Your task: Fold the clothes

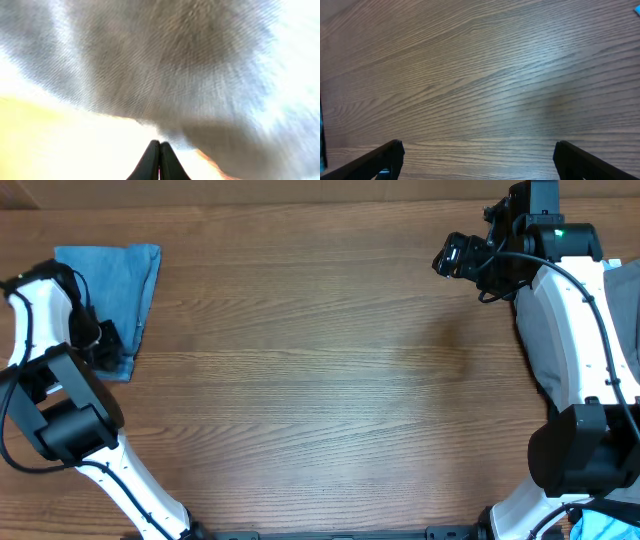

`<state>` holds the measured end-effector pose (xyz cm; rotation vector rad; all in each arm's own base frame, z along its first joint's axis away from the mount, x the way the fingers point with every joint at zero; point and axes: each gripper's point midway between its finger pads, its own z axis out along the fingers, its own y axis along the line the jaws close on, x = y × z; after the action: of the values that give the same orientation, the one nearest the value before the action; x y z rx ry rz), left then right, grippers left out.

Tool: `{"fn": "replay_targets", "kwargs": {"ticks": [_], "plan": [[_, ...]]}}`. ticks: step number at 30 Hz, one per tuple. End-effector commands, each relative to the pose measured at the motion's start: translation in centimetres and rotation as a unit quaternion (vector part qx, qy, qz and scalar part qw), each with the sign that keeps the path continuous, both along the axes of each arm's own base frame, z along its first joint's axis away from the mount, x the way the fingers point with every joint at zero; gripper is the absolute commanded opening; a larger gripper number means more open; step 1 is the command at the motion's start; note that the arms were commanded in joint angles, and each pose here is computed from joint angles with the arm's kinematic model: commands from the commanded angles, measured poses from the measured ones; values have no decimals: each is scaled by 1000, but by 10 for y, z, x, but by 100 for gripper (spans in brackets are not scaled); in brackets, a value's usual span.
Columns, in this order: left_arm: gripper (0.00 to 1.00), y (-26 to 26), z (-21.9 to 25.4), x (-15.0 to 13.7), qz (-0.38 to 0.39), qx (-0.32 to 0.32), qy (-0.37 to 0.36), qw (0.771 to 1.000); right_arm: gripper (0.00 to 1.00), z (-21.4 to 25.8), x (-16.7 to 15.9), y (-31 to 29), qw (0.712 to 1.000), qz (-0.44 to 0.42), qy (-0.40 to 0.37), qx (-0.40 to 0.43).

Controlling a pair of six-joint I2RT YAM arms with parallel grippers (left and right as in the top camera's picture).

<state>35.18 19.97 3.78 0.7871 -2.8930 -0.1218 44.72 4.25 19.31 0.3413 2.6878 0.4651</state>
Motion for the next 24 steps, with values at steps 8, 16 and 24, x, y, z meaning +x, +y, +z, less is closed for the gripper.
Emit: {"fn": "replay_targets", "kwargs": {"ticks": [8, 16, 24], "plan": [[8, -56, 113, 65, -29, -21, -164, 986, 100, 2, 1, 0, 1000, 3, -6, 0], [64, -111, 116, 99, -93, -21, -197, 976, 100, 2, 1, 0, 1000, 3, -6, 0], [100, -157, 118, 112, -140, -40, -212, 966, 100, 2, 1, 0, 1000, 3, -6, 0]]}}
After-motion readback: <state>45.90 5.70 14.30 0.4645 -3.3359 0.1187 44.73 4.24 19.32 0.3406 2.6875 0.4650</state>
